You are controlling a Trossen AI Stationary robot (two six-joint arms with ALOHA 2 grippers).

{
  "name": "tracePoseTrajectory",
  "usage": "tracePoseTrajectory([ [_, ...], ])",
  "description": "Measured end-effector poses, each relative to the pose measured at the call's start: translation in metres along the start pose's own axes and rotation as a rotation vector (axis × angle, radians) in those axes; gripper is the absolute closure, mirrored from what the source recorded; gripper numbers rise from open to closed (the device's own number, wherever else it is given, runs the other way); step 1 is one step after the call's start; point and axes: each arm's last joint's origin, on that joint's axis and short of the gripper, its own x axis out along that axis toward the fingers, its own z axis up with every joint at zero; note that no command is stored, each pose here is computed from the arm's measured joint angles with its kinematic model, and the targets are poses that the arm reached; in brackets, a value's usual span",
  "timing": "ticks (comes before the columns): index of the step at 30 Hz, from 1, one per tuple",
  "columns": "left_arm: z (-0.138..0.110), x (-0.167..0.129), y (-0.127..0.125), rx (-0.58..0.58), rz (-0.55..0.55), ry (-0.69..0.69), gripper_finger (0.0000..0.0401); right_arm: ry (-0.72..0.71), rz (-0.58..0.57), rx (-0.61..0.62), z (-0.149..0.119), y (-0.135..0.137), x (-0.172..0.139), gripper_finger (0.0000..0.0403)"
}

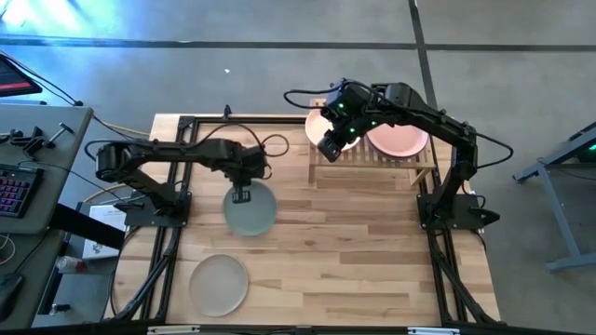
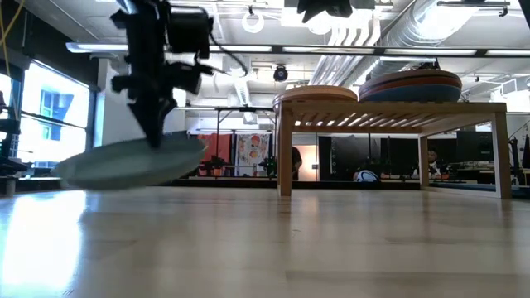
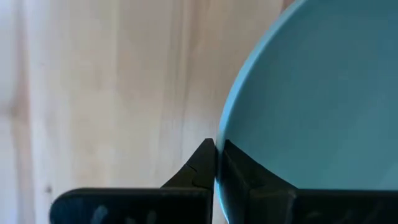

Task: Place and stack plates onto a shelf
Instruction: Stack the light blue plate on the white plate on the shelf

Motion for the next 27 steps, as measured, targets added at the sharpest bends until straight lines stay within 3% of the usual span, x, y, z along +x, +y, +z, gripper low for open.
tracePoseTrajectory([
  [8,0.022,-0.053,0.008,-0.113,0.004,-0.071,0.0400,-0.010,-0.054,0.032,0.000,-0.002,0.000,0.0332],
  [15,0.037,-0.093,0.020,-0.292,0.020,-0.193,0.0400,-0.020,-0.091,0.066,0.001,-0.002,0.004,0.0332],
  [20,0.042,-0.114,0.033,-0.412,0.094,-0.273,0.0400,-0.023,-0.128,0.074,0.002,-0.002,0.011,0.0332],
  [27,0.048,-0.130,0.044,-0.469,0.126,-0.364,0.0400,-0.021,-0.130,0.096,0.005,0.001,0.023,0.0332],
])
